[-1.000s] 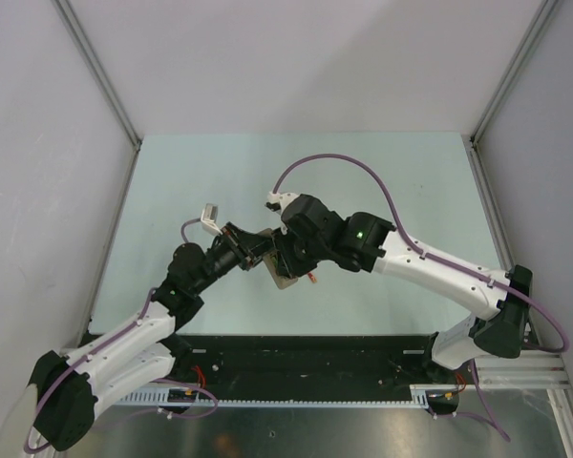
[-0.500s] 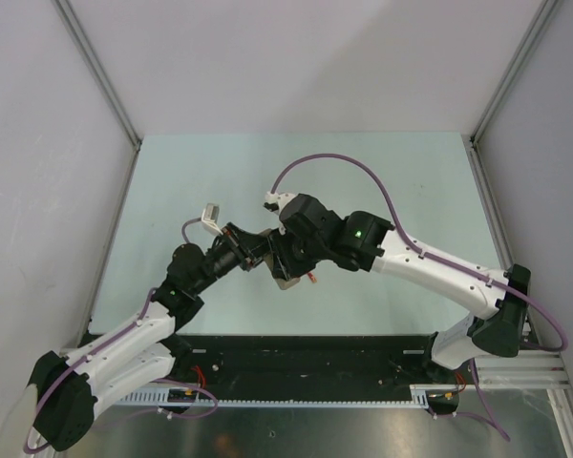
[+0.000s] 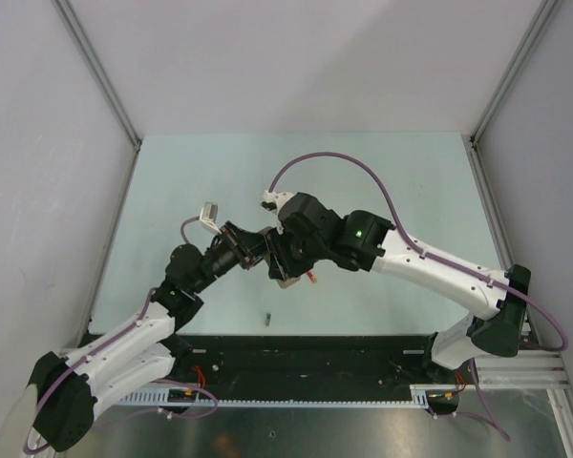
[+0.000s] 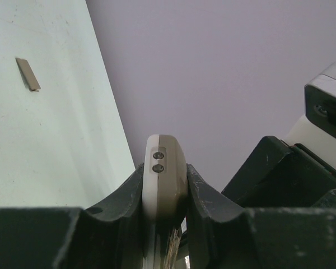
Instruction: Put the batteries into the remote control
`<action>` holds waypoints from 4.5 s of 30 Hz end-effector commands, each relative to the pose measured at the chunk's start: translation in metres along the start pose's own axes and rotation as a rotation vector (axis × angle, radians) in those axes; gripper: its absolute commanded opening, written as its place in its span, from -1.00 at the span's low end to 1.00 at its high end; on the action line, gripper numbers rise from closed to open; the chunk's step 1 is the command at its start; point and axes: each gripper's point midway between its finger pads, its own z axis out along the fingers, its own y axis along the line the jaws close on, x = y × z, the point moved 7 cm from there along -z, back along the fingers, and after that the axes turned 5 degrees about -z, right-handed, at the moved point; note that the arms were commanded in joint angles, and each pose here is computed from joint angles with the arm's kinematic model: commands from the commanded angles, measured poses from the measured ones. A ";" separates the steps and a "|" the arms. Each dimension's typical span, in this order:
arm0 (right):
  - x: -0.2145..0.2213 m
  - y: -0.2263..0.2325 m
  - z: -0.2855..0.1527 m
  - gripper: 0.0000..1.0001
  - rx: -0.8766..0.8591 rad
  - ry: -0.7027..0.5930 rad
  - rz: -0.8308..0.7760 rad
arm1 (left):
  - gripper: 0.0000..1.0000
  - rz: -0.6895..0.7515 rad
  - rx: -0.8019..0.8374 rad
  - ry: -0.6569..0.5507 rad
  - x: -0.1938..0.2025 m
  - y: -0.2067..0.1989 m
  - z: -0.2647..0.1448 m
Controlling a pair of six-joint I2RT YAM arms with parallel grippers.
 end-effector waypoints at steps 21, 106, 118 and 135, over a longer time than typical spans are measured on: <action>0.003 -0.027 -0.031 -0.11 0.135 -0.237 0.020 | -0.99 0.058 -0.007 -0.319 -0.071 0.013 -0.004; 0.063 -0.180 0.110 -1.00 0.368 0.188 -0.649 | -1.00 0.248 0.075 0.021 -0.005 0.001 -0.041; 0.071 -0.196 0.125 -1.00 0.302 0.239 -0.662 | -1.00 0.241 0.072 0.018 -0.002 0.005 -0.043; 0.084 -0.202 0.131 -0.29 0.346 0.288 -0.575 | -1.00 0.242 0.071 0.020 -0.001 0.005 -0.043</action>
